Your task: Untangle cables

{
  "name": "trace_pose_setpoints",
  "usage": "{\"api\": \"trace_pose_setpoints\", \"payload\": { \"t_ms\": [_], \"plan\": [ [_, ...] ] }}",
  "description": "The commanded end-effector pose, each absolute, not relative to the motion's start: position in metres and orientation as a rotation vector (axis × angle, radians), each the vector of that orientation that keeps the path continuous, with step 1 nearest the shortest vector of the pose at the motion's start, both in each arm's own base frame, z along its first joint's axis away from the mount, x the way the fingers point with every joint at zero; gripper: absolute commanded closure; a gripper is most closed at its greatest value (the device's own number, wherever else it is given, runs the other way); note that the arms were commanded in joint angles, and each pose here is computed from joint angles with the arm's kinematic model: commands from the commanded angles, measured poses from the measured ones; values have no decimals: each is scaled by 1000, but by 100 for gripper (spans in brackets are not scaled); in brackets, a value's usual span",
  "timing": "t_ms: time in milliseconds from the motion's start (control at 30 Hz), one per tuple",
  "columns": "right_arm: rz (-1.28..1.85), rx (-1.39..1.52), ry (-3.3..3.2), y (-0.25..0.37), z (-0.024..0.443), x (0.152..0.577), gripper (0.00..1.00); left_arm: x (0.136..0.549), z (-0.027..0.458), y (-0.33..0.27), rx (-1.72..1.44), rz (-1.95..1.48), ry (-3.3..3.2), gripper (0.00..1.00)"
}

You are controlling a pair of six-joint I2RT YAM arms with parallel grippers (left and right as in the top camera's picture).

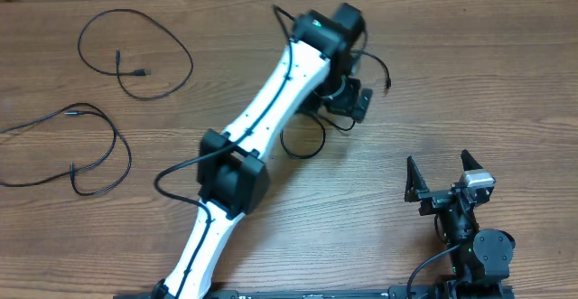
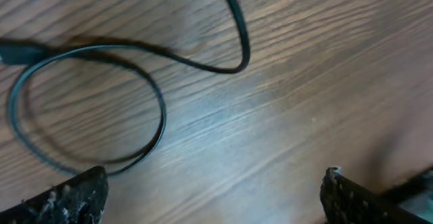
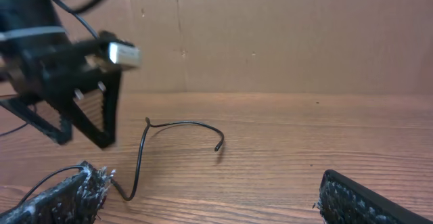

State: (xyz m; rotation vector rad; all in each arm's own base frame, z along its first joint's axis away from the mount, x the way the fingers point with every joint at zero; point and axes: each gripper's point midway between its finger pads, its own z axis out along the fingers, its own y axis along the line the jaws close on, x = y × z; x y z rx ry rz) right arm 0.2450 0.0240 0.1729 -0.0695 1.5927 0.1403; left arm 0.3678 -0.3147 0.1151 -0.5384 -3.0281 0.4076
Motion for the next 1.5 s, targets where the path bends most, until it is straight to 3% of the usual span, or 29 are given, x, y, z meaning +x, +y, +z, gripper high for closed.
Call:
{"api": "trace_pose_setpoints", "payload": {
  "t_ms": [0, 400, 1467],
  "plan": [
    [131, -68, 1595, 23, 170, 246, 0, 376, 101, -316, -606, 315, -3066, 0],
    [131, -68, 1595, 23, 170, 246, 0, 417, 103, -354, -384, 515, -3243, 0],
    [131, -68, 1595, 23, 170, 246, 0, 405, 99, -353, -336, 472, -3212, 0]
  ]
}}
